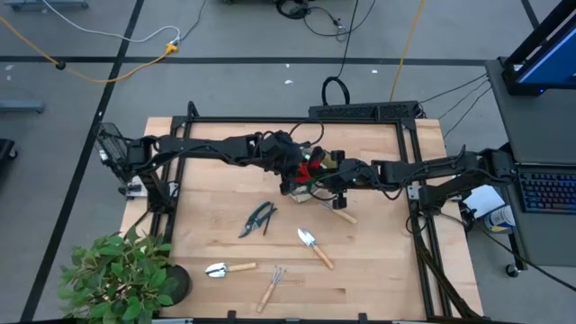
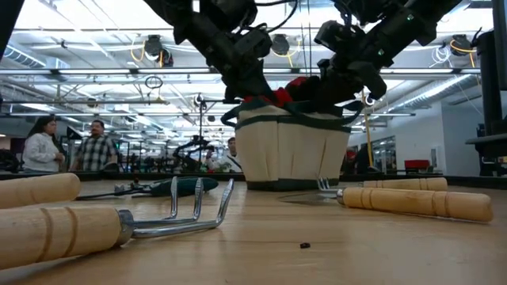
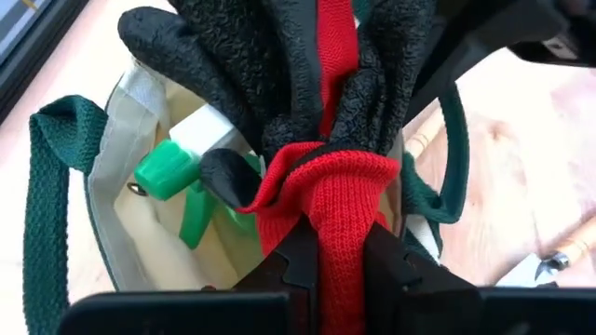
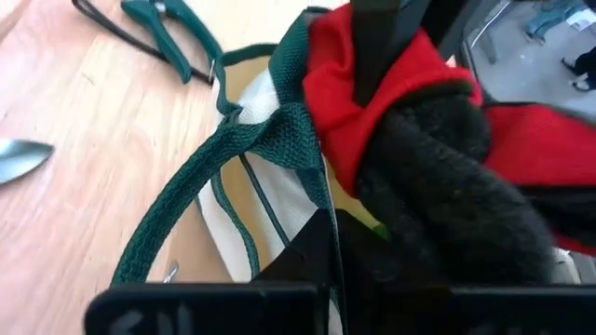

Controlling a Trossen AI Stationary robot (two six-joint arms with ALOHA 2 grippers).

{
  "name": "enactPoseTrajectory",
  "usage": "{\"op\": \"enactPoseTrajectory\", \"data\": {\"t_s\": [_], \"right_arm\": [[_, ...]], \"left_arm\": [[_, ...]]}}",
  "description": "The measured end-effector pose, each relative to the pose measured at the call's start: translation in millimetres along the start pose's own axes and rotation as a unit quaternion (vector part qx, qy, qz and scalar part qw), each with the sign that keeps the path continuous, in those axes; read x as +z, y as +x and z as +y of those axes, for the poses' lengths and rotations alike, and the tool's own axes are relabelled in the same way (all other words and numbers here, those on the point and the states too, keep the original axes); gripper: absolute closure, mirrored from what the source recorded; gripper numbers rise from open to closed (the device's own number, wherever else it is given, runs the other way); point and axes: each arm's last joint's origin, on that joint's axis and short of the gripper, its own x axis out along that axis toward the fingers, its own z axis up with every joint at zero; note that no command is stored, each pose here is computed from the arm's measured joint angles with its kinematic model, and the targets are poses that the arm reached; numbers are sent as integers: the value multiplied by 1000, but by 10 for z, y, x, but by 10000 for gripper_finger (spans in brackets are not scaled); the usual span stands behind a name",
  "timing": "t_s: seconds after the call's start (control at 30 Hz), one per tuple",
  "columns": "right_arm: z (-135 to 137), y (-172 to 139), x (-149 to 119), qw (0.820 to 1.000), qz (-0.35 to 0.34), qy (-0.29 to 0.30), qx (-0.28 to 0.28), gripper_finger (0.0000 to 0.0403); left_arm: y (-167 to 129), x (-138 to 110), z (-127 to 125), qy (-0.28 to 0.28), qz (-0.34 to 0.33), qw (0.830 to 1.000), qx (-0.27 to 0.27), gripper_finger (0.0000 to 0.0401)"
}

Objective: Pick & Place Garden tools in Gardening bag
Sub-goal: Put the red gloves into the gardening bag

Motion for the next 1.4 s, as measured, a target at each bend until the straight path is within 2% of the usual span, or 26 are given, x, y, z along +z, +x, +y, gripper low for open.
{"op": "enactPoseTrajectory", "data": {"t_s": [0.17, 0.4, 0.57, 0.7, 0.97, 1.13, 1.23, 1.4], "right_arm": [[-7, -2, 13, 1000, -6, -1, -3, 402], [-1, -2, 10, 1000, -6, -1, 2, 402], [-1, -3, 17, 1000, -9, 0, 3, 402], [7, -5, 58, 999, -42, 4, 35, 402], [10, -5, 74, 998, -50, 7, 38, 403], [48, 6, 52, 994, -78, 7, 74, 403], [74, 23, 9, 992, -99, 6, 73, 403], [81, 40, -51, 992, -105, 5, 67, 403]], "left_arm": [[179, -105, 38, -2, 34, 999, -5, 359], [245, -147, 4, -1, 46, 997, -61, 359], [227, -156, 0, -4, 53, 997, -63, 359], [293, -195, 27, -6, 63, 996, -66, 359], [391, -247, 63, -10, 74, 995, -68, 359], [392, -233, 63, 9, 66, 995, -76, 357], [409, -234, 66, 13, 62, 994, -87, 338], [446, -259, 70, 22, 68, 993, -89, 277]]}}
